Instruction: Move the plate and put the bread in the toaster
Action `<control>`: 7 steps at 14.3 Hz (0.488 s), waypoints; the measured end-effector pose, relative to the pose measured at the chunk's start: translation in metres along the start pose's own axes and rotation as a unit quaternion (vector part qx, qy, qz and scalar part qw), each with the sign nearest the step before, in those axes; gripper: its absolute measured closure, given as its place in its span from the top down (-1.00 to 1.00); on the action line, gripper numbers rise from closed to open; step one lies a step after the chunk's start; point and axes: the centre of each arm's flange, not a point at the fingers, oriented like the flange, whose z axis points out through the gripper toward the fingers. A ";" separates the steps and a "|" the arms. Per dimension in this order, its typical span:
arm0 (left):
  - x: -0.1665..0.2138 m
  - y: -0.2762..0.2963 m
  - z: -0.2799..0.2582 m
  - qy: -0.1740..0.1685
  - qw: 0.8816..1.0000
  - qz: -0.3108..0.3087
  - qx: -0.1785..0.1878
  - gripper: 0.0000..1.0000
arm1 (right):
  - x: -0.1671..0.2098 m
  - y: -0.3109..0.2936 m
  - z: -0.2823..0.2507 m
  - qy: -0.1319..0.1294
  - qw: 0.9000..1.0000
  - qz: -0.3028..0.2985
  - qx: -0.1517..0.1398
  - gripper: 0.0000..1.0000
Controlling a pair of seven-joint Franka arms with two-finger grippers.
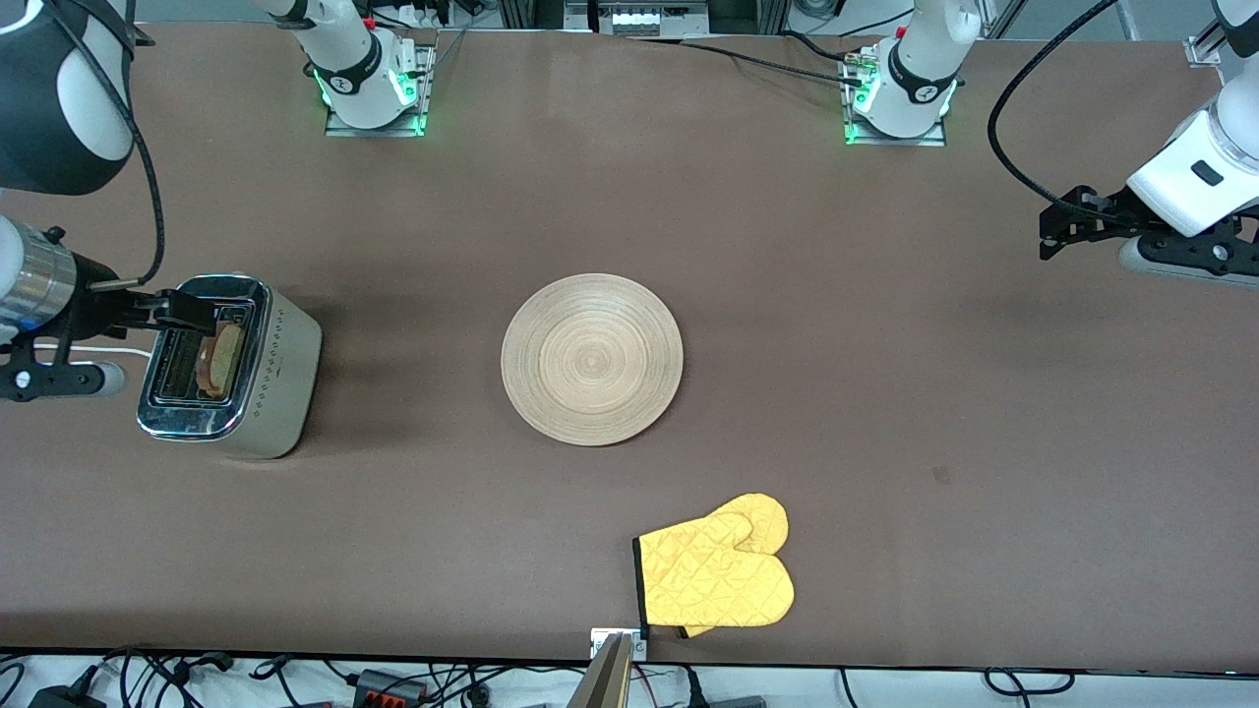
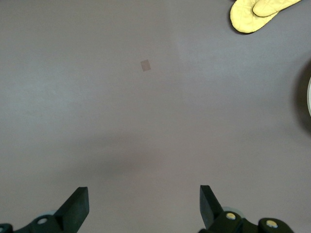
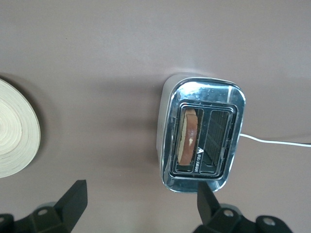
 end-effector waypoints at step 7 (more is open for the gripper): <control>0.000 0.000 0.000 -0.002 1.000 0.000 0.000 1.00 | -0.015 0.008 -0.015 -0.006 1.000 0.005 0.014 1.00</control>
